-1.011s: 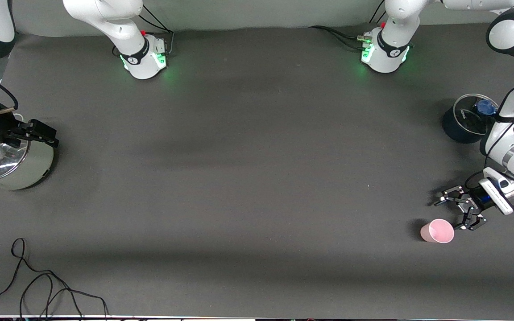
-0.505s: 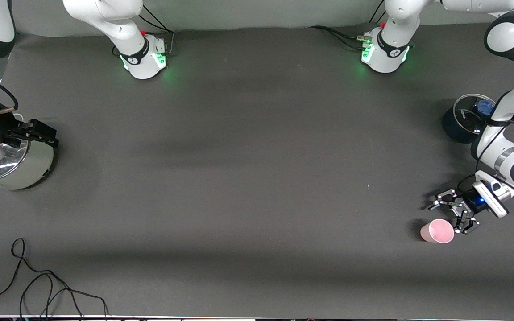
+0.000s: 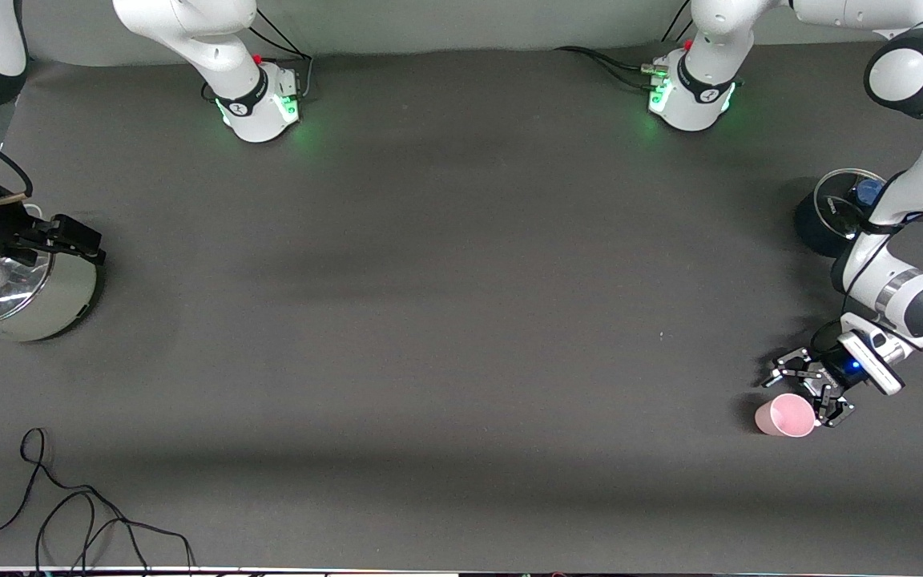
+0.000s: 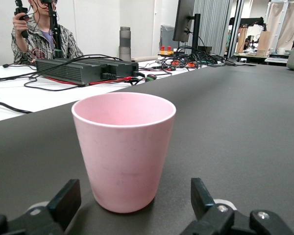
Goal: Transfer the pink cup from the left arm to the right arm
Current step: 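Close the left gripper around the pink cup's rim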
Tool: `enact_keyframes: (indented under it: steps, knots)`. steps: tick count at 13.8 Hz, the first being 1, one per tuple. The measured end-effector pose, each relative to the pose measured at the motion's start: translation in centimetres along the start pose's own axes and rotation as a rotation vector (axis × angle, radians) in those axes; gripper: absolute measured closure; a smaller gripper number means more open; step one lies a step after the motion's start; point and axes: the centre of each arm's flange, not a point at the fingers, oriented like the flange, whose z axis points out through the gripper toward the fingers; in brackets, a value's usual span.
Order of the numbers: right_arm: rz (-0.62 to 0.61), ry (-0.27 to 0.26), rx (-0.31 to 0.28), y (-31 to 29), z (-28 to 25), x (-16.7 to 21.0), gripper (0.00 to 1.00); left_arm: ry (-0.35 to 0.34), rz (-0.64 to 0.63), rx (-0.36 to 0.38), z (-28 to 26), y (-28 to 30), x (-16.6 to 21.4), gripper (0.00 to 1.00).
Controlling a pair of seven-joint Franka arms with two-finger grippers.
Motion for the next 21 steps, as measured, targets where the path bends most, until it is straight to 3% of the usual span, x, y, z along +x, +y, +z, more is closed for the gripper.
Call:
enact_keyframes:
  steps: [8, 9, 11, 16, 21]
  knots:
    - [0.000, 0.000, 0.000, 0.0, 0.0, 0.0, 0.00, 0.000, -0.005, 0.013, 2.1, 0.2, 0.5, 0.04]
    - [0.000, 0.000, 0.000, 0.0, 0.0, 0.0, 0.00, 0.000, -0.006, 0.014, 2.1, 0.2, 0.5, 0.11]
    - [0.000, -0.002, 0.000, 0.0, 0.0, 0.0, 0.00, 0.001, -0.005, 0.015, 2.1, 0.2, 0.5, 0.33]
    - [0.000, -0.017, 0.000, 0.0, 0.1, -0.2, 0.00, 0.016, -0.002, 0.032, 2.0, -0.4, 1.2, 0.33]
    - [0.000, -0.018, 0.000, 0.0, 0.2, -0.2, 0.00, 0.049, -0.044, 0.045, 4.0, -1.2, 4.3, 0.33]
